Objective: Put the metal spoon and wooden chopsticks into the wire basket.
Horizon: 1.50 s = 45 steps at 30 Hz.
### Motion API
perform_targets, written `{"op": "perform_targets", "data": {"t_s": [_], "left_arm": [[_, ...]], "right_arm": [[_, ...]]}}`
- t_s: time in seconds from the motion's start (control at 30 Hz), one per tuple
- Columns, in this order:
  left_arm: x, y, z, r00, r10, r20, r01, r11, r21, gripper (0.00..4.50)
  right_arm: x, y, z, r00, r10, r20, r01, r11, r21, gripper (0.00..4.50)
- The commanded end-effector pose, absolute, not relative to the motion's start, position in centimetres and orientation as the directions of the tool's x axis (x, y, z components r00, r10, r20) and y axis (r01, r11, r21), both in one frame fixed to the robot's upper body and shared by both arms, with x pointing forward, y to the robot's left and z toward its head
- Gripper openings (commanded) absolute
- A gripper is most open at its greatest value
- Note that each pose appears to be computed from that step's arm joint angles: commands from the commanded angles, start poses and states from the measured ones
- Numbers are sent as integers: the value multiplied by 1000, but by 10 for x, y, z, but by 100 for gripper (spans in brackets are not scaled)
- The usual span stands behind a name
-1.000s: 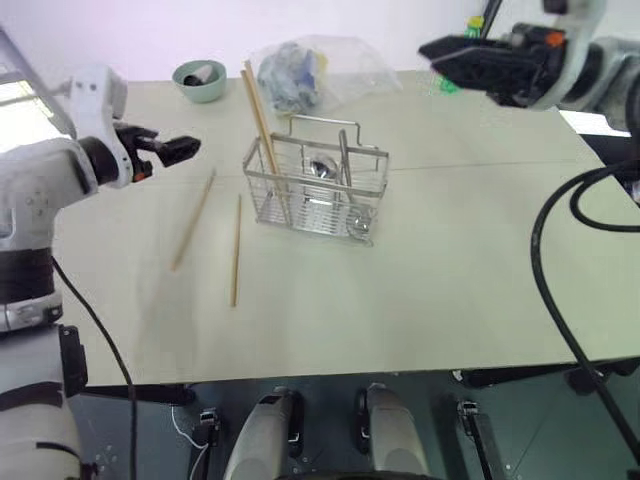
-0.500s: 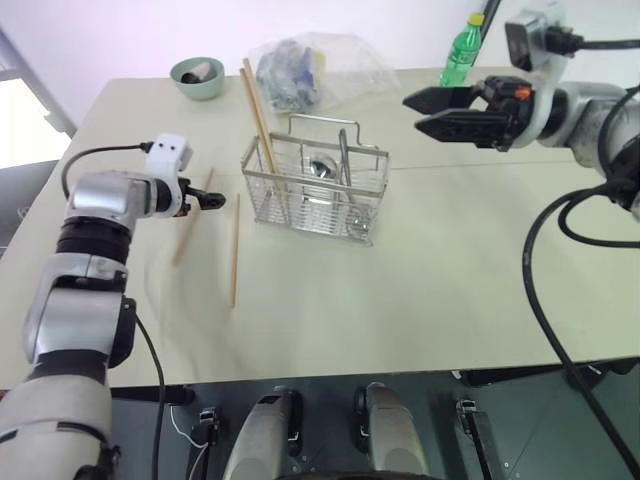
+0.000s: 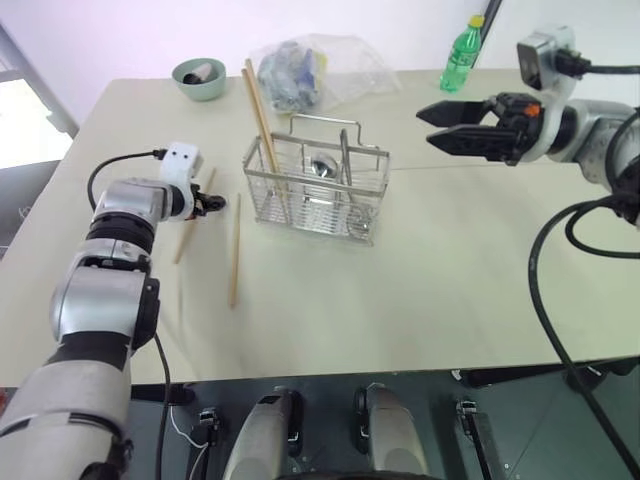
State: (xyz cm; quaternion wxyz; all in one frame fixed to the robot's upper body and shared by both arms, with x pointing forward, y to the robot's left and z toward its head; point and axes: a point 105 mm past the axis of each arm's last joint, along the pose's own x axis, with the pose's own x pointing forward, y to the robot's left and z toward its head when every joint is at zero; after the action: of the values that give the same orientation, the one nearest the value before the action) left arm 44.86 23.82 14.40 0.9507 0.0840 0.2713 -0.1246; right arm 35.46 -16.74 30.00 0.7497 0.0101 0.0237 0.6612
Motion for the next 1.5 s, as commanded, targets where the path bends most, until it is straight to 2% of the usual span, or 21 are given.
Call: {"op": "perform_targets", "data": {"t_s": [0.03, 0.1, 0.13, 0.3, 0.43, 0.47, 0.53, 0.6, 0.7, 0.8, 1.0, 1.17, 1.5], "left_arm": [[448, 247, 145, 827, -147, -542, 242, 964, 108, 122], [449, 248, 147, 833, -145, -534, 236, 966, 106, 24], [449, 249, 148, 836, -141, -530, 229, 968, 103, 4], [454, 258, 163, 883, -97, -460, 164, 980, 108, 4], [466, 269, 217, 979, -31, -199, 35, 999, 18, 4], [468, 268, 241, 995, -36, -89, 33, 999, -42, 4], [467, 261, 295, 986, -57, 156, 84, 982, -170, 4], [457, 243, 349, 922, -100, 375, 219, 932, -289, 4], [442, 206, 390, 834, -178, 522, 397, 851, -344, 4], [427, 167, 411, 763, -252, 595, 515, 793, -324, 4], [413, 118, 423, 697, -322, 641, 580, 779, -240, 4], [416, 87, 391, 699, -418, 581, 589, 797, -135, 4], [410, 75, 355, 711, -467, 526, 561, 827, -23, 4]], "right_arm": [[351, -169, 309, 117, 993, 19, -993, 117, 26, 435], [351, -169, 308, 118, 993, 22, -993, 118, 26, 435], [351, -169, 308, 118, 993, 23, -993, 117, 27, 435], [352, -169, 308, 121, 992, 30, -992, 120, 30, 435], [352, -172, 308, 132, 991, 34, -991, 131, 37, 435], [352, -172, 309, 136, 990, 35, -990, 134, 41, 435], [352, -174, 311, 144, 989, 37, -989, 142, 47, 435], [351, -175, 312, 150, 988, 35, -987, 148, 57, 435], [351, -177, 313, 158, 987, 31, -985, 156, 70, 435], [352, -178, 312, 165, 986, 26, -984, 162, 78, 435], [352, -180, 310, 178, 984, 29, -980, 174, 96, 435], [352, -186, 311, 202, 979, 40, -975, 197, 107, 435], [357, -192, 308, 257, 964, 61, -962, 250, 112, 435]]}}
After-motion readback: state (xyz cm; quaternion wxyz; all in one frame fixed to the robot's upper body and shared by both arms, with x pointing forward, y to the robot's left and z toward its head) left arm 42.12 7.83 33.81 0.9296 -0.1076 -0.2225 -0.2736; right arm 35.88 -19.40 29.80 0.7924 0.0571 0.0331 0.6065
